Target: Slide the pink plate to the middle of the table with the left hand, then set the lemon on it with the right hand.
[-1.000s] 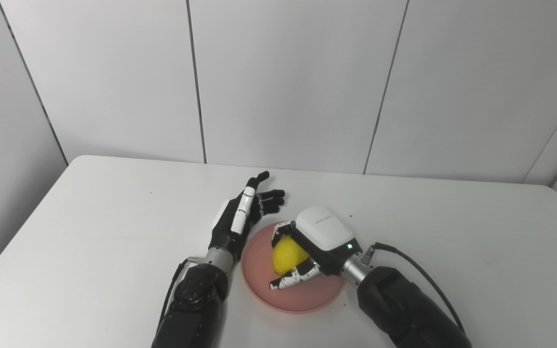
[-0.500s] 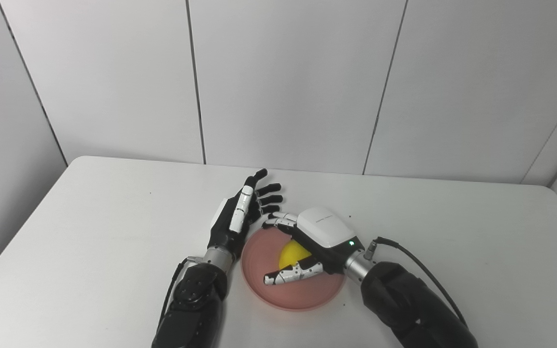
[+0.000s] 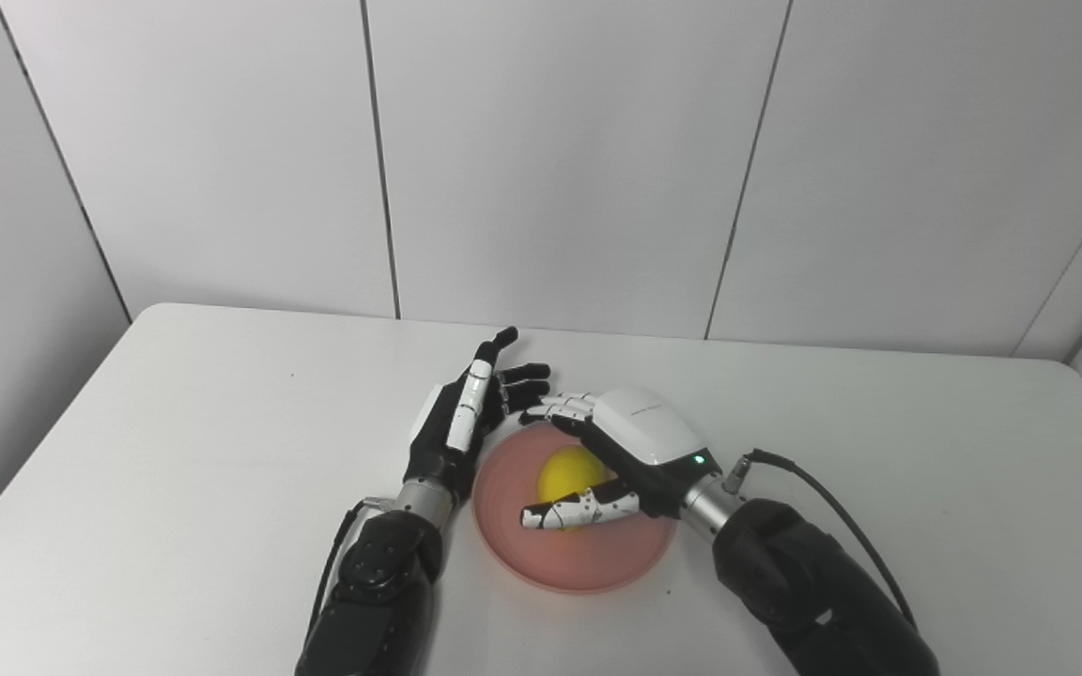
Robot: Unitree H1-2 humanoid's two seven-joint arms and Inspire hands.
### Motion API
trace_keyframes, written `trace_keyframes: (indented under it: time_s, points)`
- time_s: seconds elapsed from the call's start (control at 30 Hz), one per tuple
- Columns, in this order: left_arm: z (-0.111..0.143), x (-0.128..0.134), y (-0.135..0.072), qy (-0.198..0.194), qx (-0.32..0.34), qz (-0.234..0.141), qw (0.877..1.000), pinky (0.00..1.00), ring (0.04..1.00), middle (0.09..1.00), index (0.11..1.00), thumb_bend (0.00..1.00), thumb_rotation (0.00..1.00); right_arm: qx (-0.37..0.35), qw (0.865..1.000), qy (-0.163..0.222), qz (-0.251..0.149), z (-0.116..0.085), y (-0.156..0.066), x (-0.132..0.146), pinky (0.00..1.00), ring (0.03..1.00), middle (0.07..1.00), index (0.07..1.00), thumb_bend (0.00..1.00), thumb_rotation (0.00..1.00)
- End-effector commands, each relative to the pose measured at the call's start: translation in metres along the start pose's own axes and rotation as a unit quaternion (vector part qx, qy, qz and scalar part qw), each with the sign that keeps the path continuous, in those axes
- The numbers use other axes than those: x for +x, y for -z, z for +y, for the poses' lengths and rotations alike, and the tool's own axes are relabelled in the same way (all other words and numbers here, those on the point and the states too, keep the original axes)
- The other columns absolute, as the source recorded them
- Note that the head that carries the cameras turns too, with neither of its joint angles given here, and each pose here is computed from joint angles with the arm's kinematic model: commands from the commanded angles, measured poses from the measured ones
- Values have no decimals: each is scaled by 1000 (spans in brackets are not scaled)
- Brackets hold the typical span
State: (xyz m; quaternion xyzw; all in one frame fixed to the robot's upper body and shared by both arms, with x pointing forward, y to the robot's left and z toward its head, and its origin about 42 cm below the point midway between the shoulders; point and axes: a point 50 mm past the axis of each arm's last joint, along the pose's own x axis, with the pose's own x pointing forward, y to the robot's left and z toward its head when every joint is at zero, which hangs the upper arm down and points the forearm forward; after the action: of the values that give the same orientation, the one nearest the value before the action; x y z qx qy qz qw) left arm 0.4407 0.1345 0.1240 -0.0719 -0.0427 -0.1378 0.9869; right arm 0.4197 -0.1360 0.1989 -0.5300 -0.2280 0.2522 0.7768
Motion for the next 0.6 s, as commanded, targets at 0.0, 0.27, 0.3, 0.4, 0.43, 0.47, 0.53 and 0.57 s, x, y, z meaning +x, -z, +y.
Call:
trace_keyframes:
  time_s: [0.0,0.27,0.3,0.4,0.43,0.47,0.53,0.57]
  points:
    - [-2,-20,30,-11,-22,36,999,777,709,690,877,674,959,18,997,64,-37,-23,-8,7,781,840,843,802,1000,950]
    - [0,-19,28,-8,-23,34,999,786,746,715,896,723,953,130,979,154,-28,-25,2,3,675,796,840,846,934,1000]
    - [0,-19,27,-8,-19,34,999,808,743,711,894,732,955,151,974,166,-22,-25,5,2,706,804,846,852,940,1000]
    - [1,-19,26,-11,-17,31,999,801,733,703,889,745,957,202,961,190,-4,-27,12,-4,729,818,860,862,948,1000]
    - [1,-19,25,-15,-22,28,999,779,729,702,885,742,944,219,955,198,1,-26,15,-6,741,831,868,866,952,1000]
    - [1,-19,25,-17,-25,27,999,754,727,705,881,735,928,231,951,204,4,-26,18,-8,758,844,876,868,938,1000]
    - [0,-19,24,-21,-28,22,999,749,736,721,875,723,921,257,942,214,12,-23,24,-14,786,859,883,880,919,1000]
    - [0,-20,22,-23,-26,19,999,758,750,740,874,723,923,273,937,217,16,-21,28,-17,810,875,894,893,903,1000]
